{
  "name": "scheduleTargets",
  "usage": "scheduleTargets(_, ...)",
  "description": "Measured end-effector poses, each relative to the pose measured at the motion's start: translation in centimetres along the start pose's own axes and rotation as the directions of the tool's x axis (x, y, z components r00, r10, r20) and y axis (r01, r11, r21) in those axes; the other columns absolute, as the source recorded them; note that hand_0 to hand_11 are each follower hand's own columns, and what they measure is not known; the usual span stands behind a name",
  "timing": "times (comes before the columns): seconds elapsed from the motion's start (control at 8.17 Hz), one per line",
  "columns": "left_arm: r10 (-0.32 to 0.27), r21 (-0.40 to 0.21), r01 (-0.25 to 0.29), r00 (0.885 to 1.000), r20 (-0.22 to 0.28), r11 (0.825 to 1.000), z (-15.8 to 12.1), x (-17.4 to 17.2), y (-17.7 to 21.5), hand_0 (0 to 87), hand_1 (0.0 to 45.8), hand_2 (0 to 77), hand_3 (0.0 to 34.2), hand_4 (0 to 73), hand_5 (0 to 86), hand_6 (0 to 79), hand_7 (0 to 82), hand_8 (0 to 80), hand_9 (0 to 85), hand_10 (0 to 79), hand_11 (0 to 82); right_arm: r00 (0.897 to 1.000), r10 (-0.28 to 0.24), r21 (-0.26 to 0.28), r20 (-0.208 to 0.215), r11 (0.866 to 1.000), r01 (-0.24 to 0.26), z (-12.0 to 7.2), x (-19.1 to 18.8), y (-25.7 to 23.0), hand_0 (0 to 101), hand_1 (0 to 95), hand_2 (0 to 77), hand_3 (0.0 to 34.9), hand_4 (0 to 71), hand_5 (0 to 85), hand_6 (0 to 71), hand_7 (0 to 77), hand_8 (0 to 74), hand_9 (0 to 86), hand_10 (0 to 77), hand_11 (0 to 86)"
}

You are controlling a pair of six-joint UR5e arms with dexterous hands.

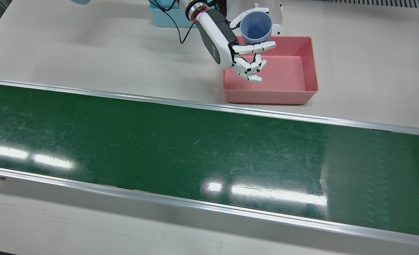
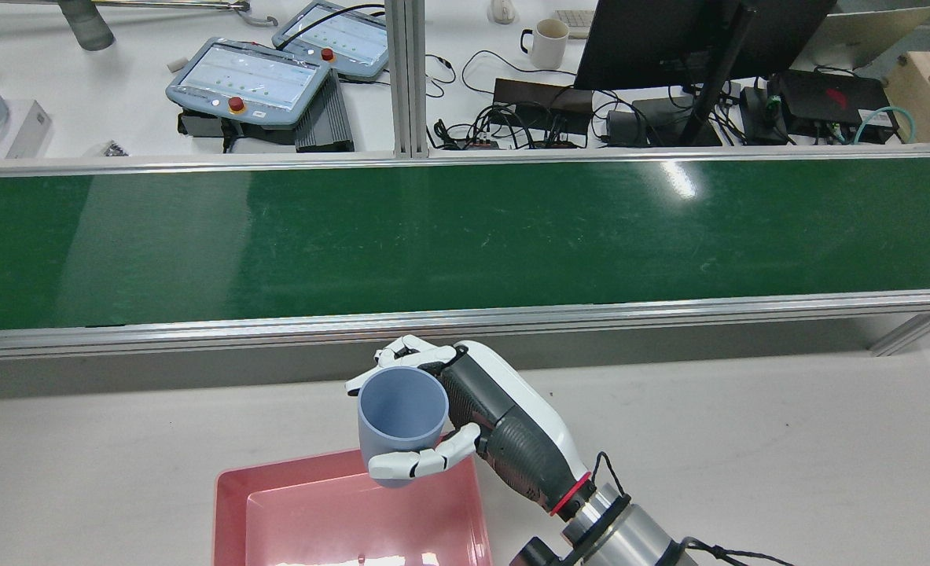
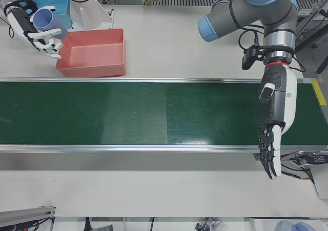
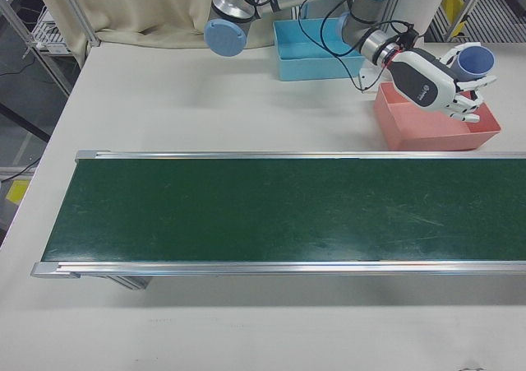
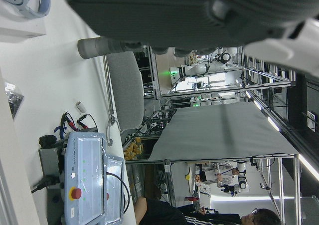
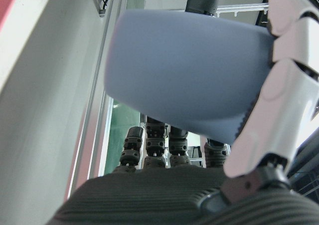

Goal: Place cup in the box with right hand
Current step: 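Lift the cup off the belt and carry it over the pink tray, then open the right hand fingers to release the cup into the tray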

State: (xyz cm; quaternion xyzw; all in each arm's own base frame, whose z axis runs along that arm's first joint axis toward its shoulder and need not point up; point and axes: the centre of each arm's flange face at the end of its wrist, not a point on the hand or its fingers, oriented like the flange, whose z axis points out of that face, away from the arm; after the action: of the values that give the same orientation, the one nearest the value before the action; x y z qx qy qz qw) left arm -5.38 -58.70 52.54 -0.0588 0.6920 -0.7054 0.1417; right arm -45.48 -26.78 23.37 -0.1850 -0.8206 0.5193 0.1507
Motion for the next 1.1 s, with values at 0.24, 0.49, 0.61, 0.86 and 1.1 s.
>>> scheduleTargets(0.24, 0.0, 0.0, 0.0, 1.0, -0.001, 1.0, 0.0, 0.0, 0.0, 0.0, 0.5, 0.5, 0.0, 0.0, 0.0, 0.0, 0.0, 0.0, 0.0, 0.0, 0.0, 1.0, 0.009, 0.079, 0.008, 0.997, -0.01, -5.0, 1.6, -0.3, 52, 9.8, 22.4, 0.0, 36.5, 11.5, 20.7, 69.8, 20.2, 41.5, 9.8, 16.9)
scheduleTargets(0.49, 0.0, 0.001, 0.0, 1.0, -0.001, 1.0, 0.0, 0.0, 0.0, 0.0, 0.5, 0.5, 0.0, 0.0, 0.0, 0.0, 0.0, 0.0, 0.0, 0.0, 0.0, 1.0, 0.012, 0.101, 0.008, 0.995, -0.013, -6.4, 2.1, -0.3, 52, 10.4, 23.5, 0.0, 36.5, 7.1, 8.7, 58.9, 1.1, 16.9, 4.9, 10.9)
scheduleTargets(0.61, 0.0, 0.001, 0.0, 1.0, -0.001, 1.0, 0.0, 0.0, 0.0, 0.0, 0.5, 0.5, 0.0, 0.0, 0.0, 0.0, 0.0, 0.0, 0.0, 0.0, 0.0, 1.0, 0.011, 0.1, 0.009, 0.995, -0.012, -6.5, 2.0, 0.0, 53, 10.9, 27.8, 0.0, 34.4, 7.1, 9.8, 42.5, 0.5, 1.6, 7.1, 12.0)
scheduleTargets(0.86, 0.0, 0.001, 0.0, 1.0, 0.0, 1.0, 0.0, 0.0, 0.0, 0.0, 0.5, 0.5, 0.0, 0.0, 0.0, 0.0, 0.0, 0.0, 0.0, 0.0, 0.0, 1.0, -0.003, 0.091, 0.015, 0.996, 0.001, -6.6, 1.5, 0.7, 56, 9.8, 10.9, 4.2, 15.8, 5.5, 4.4, 19.6, 0.5, 2.7, 2.7, 6.0)
scheduleTargets(1.1, 0.0, 0.001, 0.0, 1.0, -0.001, 1.0, 0.0, 0.0, 0.0, 0.0, 0.5, 0.5, 0.0, 0.0, 0.0, 0.0, 0.0, 0.0, 0.0, 0.0, 0.0, 1.0, -0.005, 0.085, 0.019, 0.996, 0.003, -6.6, 1.1, 1.2, 56, 19.1, 3.8, 7.5, 14.7, 5.5, 4.4, 19.6, 0.5, 2.7, 2.7, 7.1)
